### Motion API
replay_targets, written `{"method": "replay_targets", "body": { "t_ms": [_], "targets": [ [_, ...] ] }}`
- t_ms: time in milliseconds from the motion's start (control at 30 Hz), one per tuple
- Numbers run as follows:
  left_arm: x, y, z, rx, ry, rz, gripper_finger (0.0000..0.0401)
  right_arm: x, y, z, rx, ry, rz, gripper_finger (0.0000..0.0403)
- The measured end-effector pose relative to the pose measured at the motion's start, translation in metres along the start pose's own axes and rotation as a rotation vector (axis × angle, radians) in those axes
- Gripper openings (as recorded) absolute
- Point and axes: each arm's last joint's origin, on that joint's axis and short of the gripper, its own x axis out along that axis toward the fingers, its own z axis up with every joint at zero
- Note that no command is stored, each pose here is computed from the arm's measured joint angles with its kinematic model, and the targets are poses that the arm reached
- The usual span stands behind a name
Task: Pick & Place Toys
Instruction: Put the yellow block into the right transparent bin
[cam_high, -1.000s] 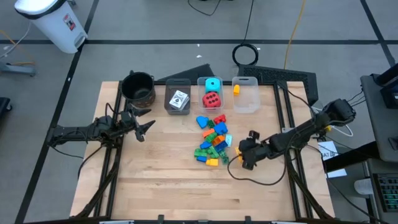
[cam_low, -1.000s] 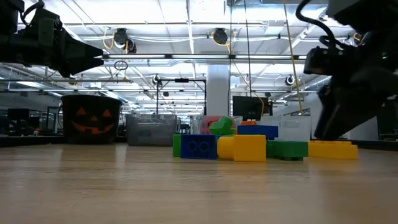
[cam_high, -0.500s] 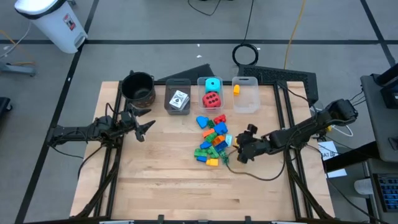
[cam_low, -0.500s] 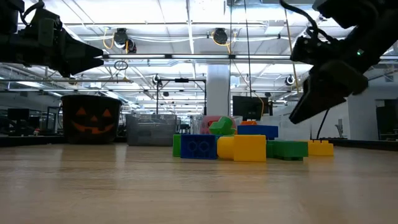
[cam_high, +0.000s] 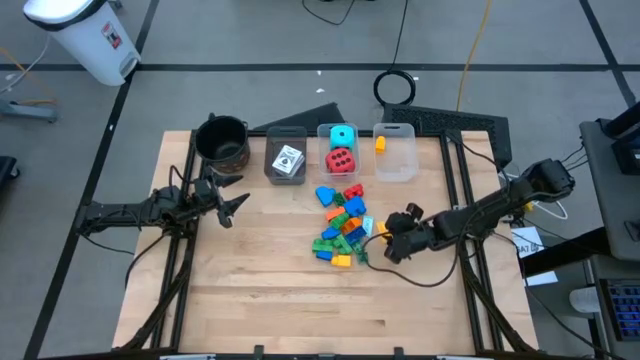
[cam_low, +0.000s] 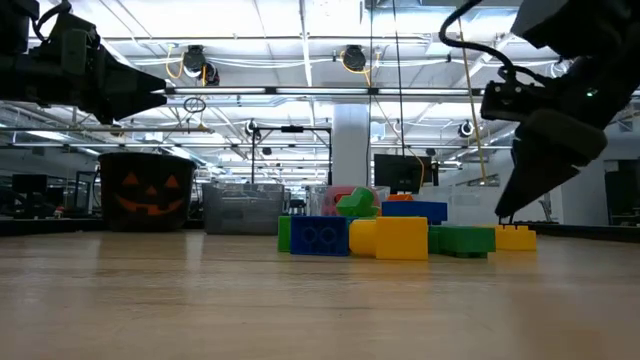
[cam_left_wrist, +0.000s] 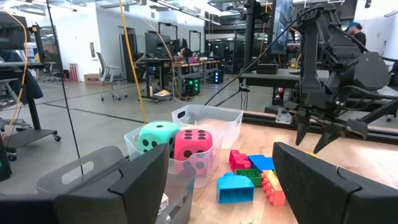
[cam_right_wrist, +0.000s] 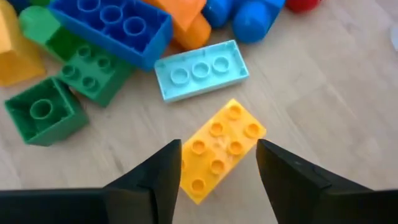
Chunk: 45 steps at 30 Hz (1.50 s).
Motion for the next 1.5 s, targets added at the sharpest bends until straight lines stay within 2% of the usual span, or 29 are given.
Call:
{"method": "replay_targets", "body": {
  "t_ms": [133, 300, 500, 600, 833, 933, 1067, 1233, 1500],
  "targets": [
    [0.000, 0.000, 0.000, 0.000, 0.000, 0.000, 0.0292, -0.001, 0.004, -0.002, -0.011, -0.006, 0.019, 0.0223],
    [0.000, 0.000, 0.000, 0.000, 0.001, 0.000, 0.0292, 0.011, 0.002, -0.011, 0.082, 0.008, -0.005, 0.0251],
    [0.000, 0.000, 0.000, 0.001, 0.002, 0.000, 0.0292, 0.029, 0.003, -0.018, 0.100, 0.009, 0.000, 0.0247],
    [0.000, 0.000, 0.000, 0.001, 0.002, 0.000, 0.0292, 0.032, 0.001, -0.020, 0.043, 0.019, -0.002, 0.0238],
    [0.000, 0.000, 0.000, 0.000, 0.000, -0.001, 0.0292, 0.027, 0.001, -0.017, -0.136, -0.002, 0.033, 0.0207],
    [0.000, 0.000, 0.000, 0.000, 0.000, -0.001, 0.0292, 0.025, 0.000, -0.015, -0.096, 0.005, 0.053, 0.0180],
    [0.000, 0.000, 0.000, 0.000, 0.000, 0.000, 0.0292, 0.024, -0.002, -0.012, -0.010, 0.043, 0.112, 0.0122],
    [0.000, 0.000, 0.000, 0.000, -0.001, -0.001, 0.0292, 0.020, -0.002, -0.010, 0.012, 0.045, 0.147, 0.0049],
    [0.000, 0.000, 0.000, 0.000, -0.001, 0.000, 0.0292, -0.006, -0.013, 0.010, 0.083, -0.115, 0.191, 0.0043]
  ]
}}
